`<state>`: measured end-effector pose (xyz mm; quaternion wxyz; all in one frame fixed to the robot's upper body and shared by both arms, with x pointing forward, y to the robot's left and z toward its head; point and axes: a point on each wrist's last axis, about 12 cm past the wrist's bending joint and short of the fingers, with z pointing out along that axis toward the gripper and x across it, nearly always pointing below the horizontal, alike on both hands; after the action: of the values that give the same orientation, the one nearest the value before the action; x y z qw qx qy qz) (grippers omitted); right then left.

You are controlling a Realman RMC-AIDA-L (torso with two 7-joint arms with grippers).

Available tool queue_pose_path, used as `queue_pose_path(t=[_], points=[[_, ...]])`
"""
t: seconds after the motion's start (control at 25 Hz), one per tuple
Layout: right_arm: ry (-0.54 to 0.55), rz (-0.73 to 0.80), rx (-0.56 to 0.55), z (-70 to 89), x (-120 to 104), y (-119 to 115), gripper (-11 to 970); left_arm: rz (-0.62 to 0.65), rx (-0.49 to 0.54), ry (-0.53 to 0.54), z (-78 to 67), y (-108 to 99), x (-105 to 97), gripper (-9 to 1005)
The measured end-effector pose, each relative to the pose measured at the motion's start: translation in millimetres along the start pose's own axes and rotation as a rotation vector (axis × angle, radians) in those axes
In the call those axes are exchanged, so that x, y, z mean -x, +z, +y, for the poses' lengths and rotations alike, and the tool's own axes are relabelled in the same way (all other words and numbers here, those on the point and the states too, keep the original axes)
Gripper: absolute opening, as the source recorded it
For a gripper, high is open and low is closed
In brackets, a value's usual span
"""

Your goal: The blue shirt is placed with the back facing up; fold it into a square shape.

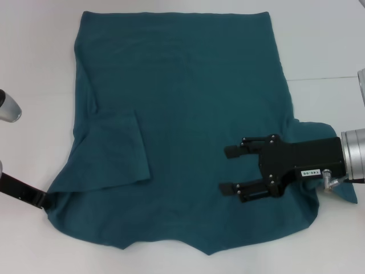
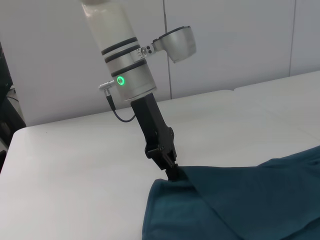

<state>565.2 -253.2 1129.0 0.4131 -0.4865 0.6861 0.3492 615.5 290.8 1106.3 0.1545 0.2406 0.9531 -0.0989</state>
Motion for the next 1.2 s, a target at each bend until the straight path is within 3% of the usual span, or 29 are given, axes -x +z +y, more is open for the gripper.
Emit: queue_pose_path(t=[0.12, 0.32, 0.72, 1.2], points=[[0.0, 0.0, -0.002, -0.4, 0.3, 0.1, 881, -0.008, 0.004, -0.017, 2.7, -1.6, -1.6, 105], [-0.001, 0.001, -0.009, -1.4, 0.6, 0.3, 882, -0.007, 0.008, -0.061, 7.8, -1.9, -9.5, 51], [0.0, -0.002, -0.005, -2.1, 1.6, 2.6, 881, -0.079, 0.035, -0.165, 26.2, -15.1, -21.9, 74], [0.0, -0.001, -0.013, -2.9, 1.1, 2.8, 882, -0.088, 0.037, -0.139, 26.3, -16.4, -22.5, 101]])
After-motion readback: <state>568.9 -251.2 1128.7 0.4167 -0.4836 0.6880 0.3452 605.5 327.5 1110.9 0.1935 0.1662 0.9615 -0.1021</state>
